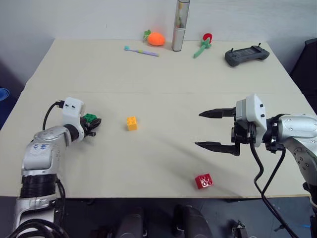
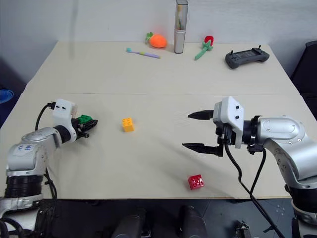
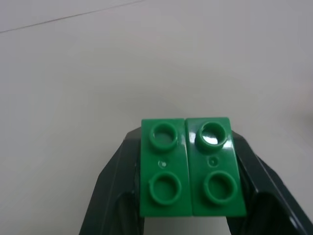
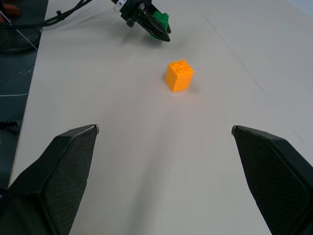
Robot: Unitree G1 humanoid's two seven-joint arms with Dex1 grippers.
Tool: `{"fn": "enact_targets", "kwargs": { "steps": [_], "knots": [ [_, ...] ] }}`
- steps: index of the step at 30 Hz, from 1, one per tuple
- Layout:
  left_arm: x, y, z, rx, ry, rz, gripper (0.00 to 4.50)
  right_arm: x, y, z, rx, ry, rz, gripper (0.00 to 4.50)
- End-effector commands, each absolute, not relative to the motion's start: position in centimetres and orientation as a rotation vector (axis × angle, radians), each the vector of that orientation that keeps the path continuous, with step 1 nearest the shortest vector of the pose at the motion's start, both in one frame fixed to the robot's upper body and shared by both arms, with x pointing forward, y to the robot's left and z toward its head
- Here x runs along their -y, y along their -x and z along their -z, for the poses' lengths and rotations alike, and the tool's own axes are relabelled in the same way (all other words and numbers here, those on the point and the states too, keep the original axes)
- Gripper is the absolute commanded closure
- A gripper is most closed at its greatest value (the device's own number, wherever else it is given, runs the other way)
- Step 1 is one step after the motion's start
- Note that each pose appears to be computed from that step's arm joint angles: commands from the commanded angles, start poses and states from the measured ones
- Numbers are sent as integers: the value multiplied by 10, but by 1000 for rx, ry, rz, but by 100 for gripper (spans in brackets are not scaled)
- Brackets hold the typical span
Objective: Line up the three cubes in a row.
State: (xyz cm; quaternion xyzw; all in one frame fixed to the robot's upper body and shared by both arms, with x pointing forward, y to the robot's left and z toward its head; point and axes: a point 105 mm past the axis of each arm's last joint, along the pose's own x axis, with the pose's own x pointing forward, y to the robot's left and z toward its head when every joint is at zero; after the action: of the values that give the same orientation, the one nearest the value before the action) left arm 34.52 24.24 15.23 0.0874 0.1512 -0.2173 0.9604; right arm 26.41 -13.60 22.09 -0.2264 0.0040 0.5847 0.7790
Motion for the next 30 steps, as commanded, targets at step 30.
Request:
{"fn": "enact_targets", "kwargs": {
  "steps": [30],
  "knots": [
    [-57,-228,-102,-308,-533,1562,296,179,-221,-177,-272,577,-1277,0]
  ]
}}
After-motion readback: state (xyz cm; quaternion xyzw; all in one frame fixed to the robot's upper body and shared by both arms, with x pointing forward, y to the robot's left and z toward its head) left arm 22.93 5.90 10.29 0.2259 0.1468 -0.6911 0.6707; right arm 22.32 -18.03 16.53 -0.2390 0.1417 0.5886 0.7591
